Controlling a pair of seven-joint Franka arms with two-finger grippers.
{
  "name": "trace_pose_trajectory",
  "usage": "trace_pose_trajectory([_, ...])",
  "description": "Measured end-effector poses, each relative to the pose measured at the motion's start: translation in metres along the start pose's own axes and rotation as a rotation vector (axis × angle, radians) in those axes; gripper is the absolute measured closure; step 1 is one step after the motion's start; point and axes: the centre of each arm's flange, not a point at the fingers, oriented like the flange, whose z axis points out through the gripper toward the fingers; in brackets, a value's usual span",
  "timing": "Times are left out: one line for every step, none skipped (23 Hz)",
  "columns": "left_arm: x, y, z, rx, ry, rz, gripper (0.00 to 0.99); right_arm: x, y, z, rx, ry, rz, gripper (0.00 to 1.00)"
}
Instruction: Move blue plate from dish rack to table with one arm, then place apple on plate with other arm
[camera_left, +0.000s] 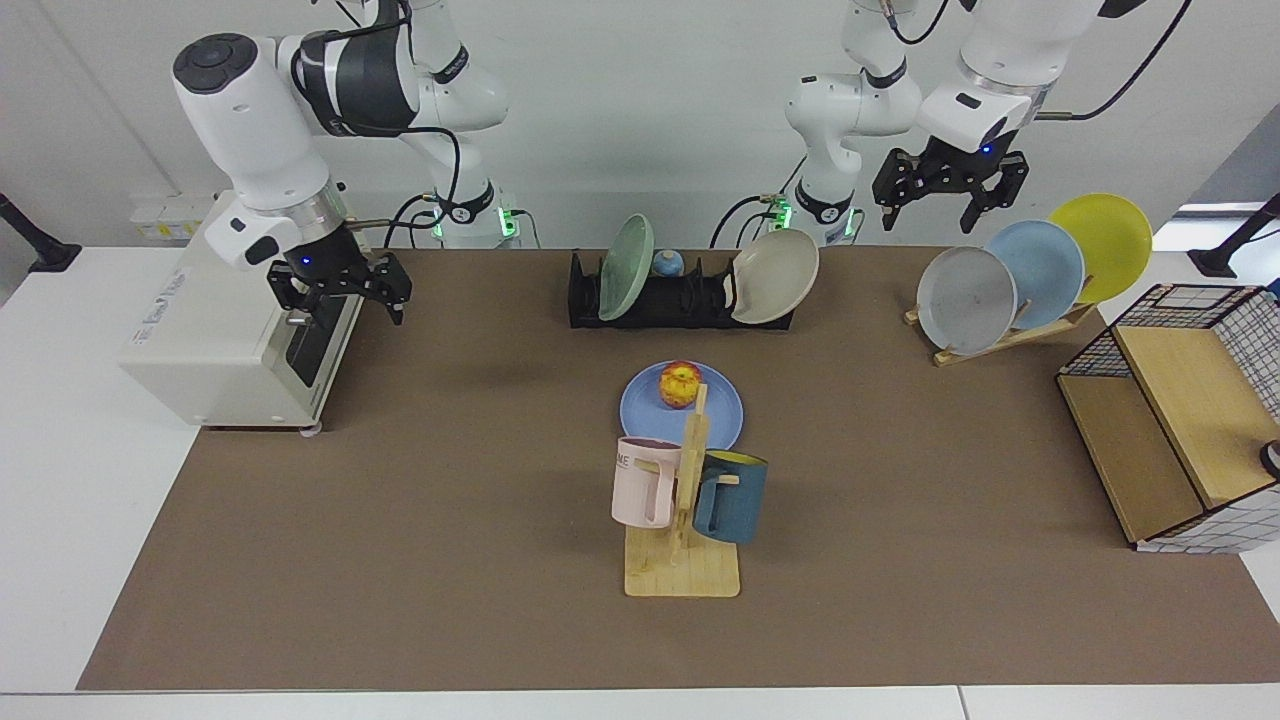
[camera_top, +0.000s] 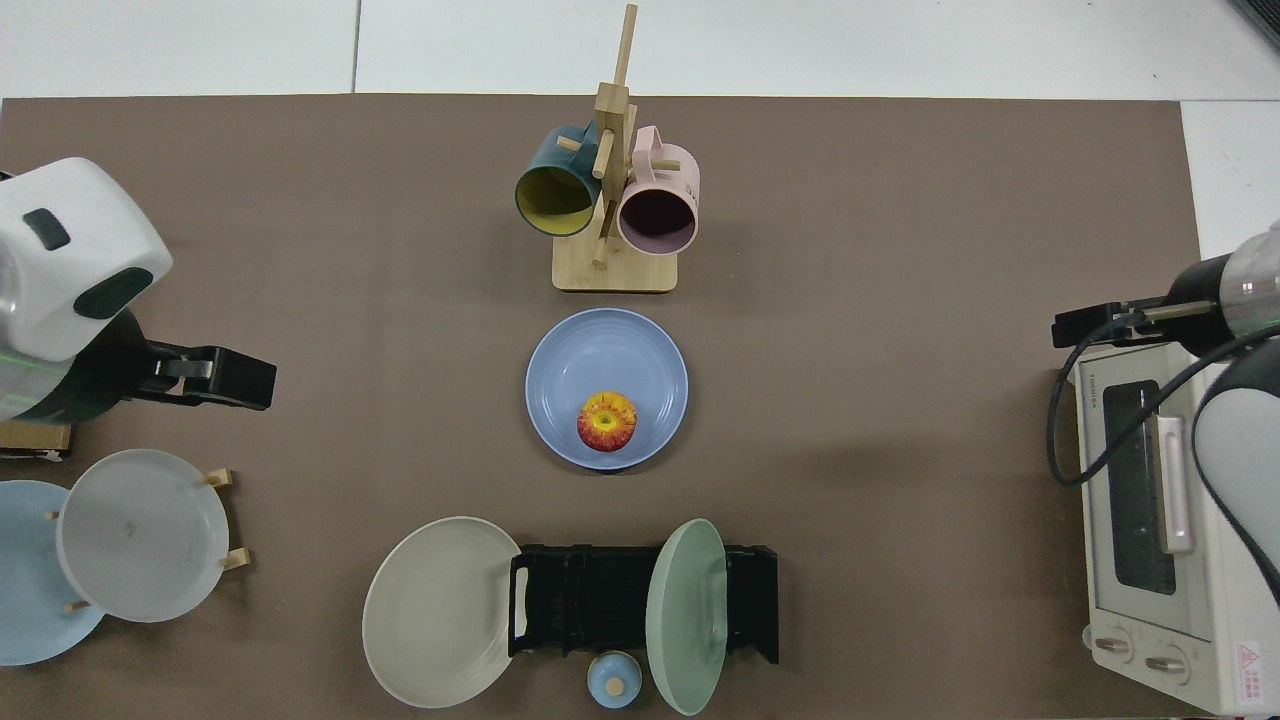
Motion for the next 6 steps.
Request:
trace_pose_trajectory([0.0000, 0.0000, 0.0000, 0.000, 0.000, 0.000, 0.000, 0.0000, 0.0020, -0.0004, 0.000, 0.001, 0.004, 0.00])
trace_pose_trajectory([0.0000, -0.0001, 0.0000, 0.000, 0.000, 0.000, 0.000, 0.0000, 0.0035, -0.0007, 0.000, 0.002, 0.006, 0.00])
trace_pose_trajectory([0.0000, -0.0001, 0.0000, 0.000, 0.000, 0.000, 0.000, 0.0000, 0.0043, -0.0010, -0.001, 0.003, 0.008, 0.00])
trace_pose_trajectory([0.0000, -0.0002, 0.0000, 0.000, 0.000, 0.000, 0.000, 0.0001, 0.0043, -0.0012, -0.001, 0.003, 0.008, 0.00])
trace_pose_trajectory([0.0000, -0.0002, 0.0000, 0.000, 0.000, 0.000, 0.000, 0.0002, 0.0038, -0.0013, -0.001, 0.004, 0.007, 0.00])
trace_pose_trajectory([0.0000, -0.0003, 0.0000, 0.000, 0.000, -0.001, 0.000, 0.0003, 0.0030, -0.0014, -0.001, 0.004, 0.005, 0.00])
